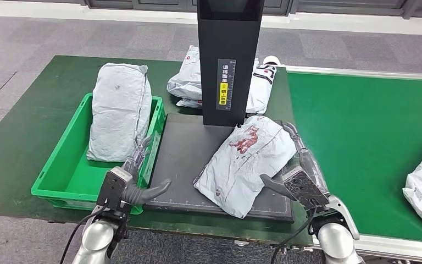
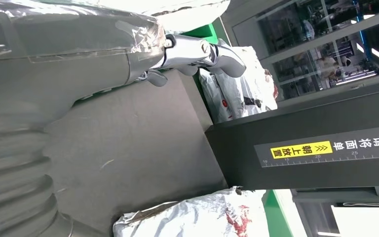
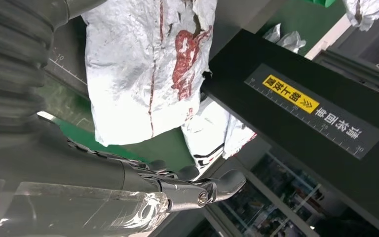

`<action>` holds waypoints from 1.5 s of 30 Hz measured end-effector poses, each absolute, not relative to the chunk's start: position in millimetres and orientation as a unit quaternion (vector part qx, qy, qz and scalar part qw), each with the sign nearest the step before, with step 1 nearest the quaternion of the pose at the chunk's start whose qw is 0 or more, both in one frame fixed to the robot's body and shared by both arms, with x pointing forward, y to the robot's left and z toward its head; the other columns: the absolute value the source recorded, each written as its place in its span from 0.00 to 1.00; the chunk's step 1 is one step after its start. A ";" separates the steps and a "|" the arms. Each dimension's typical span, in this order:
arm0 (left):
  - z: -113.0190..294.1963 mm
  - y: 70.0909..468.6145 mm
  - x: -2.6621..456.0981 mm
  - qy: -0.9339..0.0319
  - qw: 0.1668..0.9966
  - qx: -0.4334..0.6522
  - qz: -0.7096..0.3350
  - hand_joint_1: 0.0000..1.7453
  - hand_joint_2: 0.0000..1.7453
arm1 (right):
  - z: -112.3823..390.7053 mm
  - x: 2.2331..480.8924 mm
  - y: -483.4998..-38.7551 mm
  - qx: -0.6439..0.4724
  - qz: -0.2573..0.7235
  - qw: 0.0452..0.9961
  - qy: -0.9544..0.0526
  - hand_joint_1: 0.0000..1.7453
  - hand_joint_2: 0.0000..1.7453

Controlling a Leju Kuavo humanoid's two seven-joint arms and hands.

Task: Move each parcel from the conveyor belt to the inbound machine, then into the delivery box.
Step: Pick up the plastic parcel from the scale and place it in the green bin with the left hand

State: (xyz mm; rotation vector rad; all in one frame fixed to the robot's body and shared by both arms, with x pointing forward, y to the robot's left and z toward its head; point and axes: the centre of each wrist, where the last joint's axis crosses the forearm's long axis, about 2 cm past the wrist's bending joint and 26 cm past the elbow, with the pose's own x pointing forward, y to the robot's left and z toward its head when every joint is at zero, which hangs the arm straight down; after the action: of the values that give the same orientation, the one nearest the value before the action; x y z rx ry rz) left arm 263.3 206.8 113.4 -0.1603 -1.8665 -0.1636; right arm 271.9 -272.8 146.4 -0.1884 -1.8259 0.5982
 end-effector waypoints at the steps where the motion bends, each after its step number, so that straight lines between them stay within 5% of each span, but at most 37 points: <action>1: 113.4 206.7 263.3 -0.802 0.590 -0.069 -0.070 0.00 1.00 | 146.5 271.4 -273.0 -0.081 0.254 0.569 -0.778 0.00 1.00; 10: 113.7 206.3 263.4 -0.800 0.590 -0.030 -0.104 0.00 1.00 | 150.9 265.5 -271.4 -0.095 0.243 0.549 -0.794 0.00 1.00; 18: 127.2 173.1 265.9 -0.775 0.537 0.101 -0.318 0.00 1.00 | 163.8 236.7 -257.3 -0.079 0.180 0.515 -0.834 0.00 1.00; 45: 103.7 119.6 277.4 -0.718 0.503 0.038 -0.480 0.00 1.00 | 175.8 219.7 -237.1 -0.036 0.137 0.511 -0.848 0.00 1.00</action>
State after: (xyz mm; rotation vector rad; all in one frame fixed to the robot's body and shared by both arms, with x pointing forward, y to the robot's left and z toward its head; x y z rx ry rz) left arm 277.4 119.6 103.7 0.0919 -1.7343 -1.1585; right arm 219.7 -237.1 175.8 -0.0878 -2.0405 0.3295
